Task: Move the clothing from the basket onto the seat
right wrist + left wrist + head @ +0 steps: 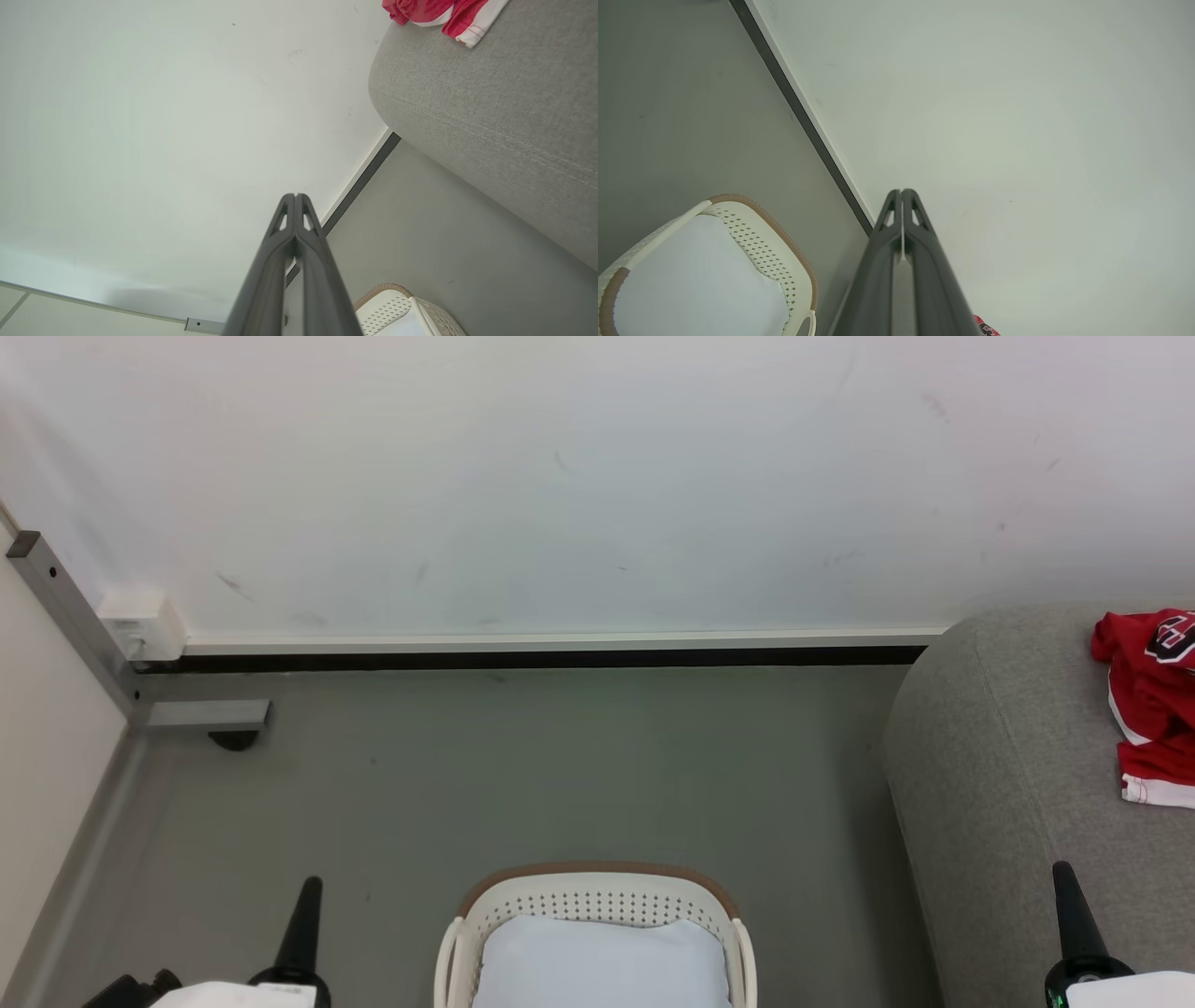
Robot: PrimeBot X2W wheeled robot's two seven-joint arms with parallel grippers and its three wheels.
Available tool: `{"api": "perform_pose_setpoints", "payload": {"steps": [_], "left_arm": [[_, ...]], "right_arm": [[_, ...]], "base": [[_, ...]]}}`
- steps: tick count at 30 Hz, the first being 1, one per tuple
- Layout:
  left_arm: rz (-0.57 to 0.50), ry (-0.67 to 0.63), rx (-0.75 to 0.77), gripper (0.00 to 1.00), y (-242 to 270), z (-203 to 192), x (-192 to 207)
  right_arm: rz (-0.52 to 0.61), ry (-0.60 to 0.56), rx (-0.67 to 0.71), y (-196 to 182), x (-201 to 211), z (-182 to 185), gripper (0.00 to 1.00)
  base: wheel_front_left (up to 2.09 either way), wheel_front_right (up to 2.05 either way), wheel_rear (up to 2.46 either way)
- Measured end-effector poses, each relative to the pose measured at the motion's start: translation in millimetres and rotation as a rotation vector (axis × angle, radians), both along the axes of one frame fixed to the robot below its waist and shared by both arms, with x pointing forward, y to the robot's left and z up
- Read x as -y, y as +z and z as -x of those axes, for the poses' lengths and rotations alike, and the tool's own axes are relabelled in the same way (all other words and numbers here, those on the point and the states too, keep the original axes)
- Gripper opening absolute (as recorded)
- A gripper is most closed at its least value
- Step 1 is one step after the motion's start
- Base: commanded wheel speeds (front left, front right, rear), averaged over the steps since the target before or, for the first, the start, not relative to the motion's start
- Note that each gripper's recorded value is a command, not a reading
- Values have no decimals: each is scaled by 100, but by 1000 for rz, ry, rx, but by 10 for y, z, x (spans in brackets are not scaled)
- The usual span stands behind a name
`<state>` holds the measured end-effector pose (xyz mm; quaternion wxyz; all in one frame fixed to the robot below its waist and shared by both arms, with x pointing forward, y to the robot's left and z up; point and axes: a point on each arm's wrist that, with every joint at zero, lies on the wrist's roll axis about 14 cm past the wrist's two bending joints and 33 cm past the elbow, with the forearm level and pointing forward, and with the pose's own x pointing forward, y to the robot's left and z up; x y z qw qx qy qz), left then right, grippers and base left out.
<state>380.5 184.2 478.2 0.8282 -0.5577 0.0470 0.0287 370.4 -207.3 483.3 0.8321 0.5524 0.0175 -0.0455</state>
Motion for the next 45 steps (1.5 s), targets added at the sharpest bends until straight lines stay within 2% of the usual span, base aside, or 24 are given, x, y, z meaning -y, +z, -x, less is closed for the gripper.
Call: {"api": "perform_pose_setpoints", "payload": {"steps": [45], "left_arm": [[356, 25, 83, 0, 225, -66, -128]], "right_arm": [[-366, 35, 70, 181, -83, -156, 0]], "base": [[0, 0, 0]]}}
